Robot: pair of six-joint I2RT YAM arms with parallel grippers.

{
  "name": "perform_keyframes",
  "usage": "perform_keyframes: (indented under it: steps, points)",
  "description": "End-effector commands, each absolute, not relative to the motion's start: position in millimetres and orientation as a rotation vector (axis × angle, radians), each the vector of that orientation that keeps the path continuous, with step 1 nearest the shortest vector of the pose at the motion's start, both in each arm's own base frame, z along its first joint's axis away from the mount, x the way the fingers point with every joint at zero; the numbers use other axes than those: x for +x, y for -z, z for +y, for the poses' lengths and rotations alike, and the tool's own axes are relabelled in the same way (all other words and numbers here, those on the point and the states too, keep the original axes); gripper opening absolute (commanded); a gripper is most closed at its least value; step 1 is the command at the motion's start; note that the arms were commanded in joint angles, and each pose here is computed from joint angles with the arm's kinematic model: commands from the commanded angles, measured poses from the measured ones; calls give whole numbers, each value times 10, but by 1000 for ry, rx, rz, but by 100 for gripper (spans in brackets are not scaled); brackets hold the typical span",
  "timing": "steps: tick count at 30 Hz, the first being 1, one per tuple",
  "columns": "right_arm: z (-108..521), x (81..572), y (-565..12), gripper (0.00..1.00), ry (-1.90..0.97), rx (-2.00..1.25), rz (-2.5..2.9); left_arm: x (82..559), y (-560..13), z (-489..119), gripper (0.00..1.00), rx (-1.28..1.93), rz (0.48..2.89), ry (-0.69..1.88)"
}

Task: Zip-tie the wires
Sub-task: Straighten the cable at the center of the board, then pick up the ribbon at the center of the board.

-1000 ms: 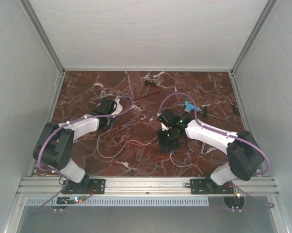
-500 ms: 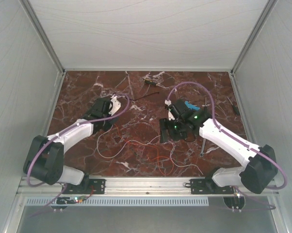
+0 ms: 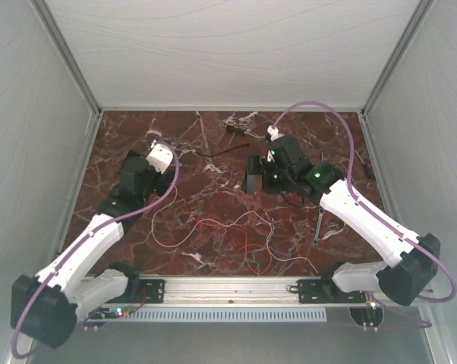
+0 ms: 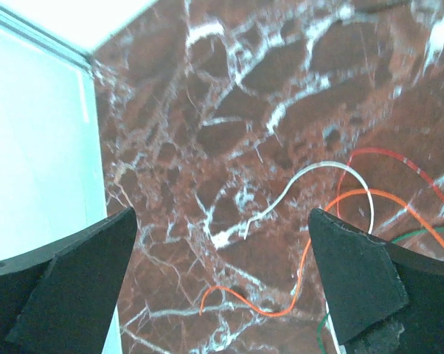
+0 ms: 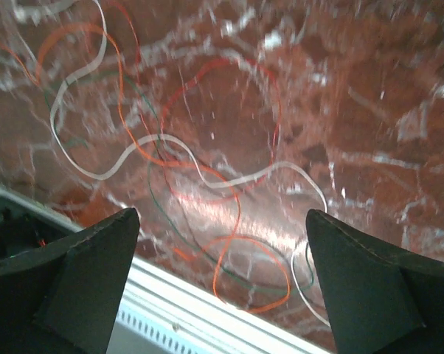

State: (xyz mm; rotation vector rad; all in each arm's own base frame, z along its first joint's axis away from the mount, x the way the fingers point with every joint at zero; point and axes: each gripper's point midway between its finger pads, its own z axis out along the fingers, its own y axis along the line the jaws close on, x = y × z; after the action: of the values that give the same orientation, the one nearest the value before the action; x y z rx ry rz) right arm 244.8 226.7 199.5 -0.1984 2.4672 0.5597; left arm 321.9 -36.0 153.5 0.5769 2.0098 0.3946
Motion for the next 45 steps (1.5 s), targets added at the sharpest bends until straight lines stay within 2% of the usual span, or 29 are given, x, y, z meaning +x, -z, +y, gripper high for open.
perform_keyframes:
  steps: [1, 9, 15, 16, 21, 35, 45]
  points:
    - [2328, 2964, -2542, 98, -555, 0, 2228, 3310, -2128, -439, 100, 406, 1775, -301]
    - [2042, 3624, -2896, 98, -436, 162, 2012, 3164, -2702, -345, 100, 127, 1559, -188]
    - [1994, 3951, -2661, 98, -1103, 321, 1978, 3030, -3029, -252, 100, -25, 1441, -118]
    - [2007, 4016, -2600, 98, -1132, 355, 1969, 3012, -3047, -269, 100, -15, 1425, -108]
    - [2136, 4359, -2072, 98, -980, 619, 2179, 2991, -3047, -289, 100, 6, 1421, -101]
    - [2683, 5062, -1321, 97, -411, 973, 2292, 3015, -2984, -375, 100, 56, 1458, -78]
    - [2887, 5358, -771, 80, -305, 977, 2273, 3032, -2938, -456, 100, 96, 1480, -50]
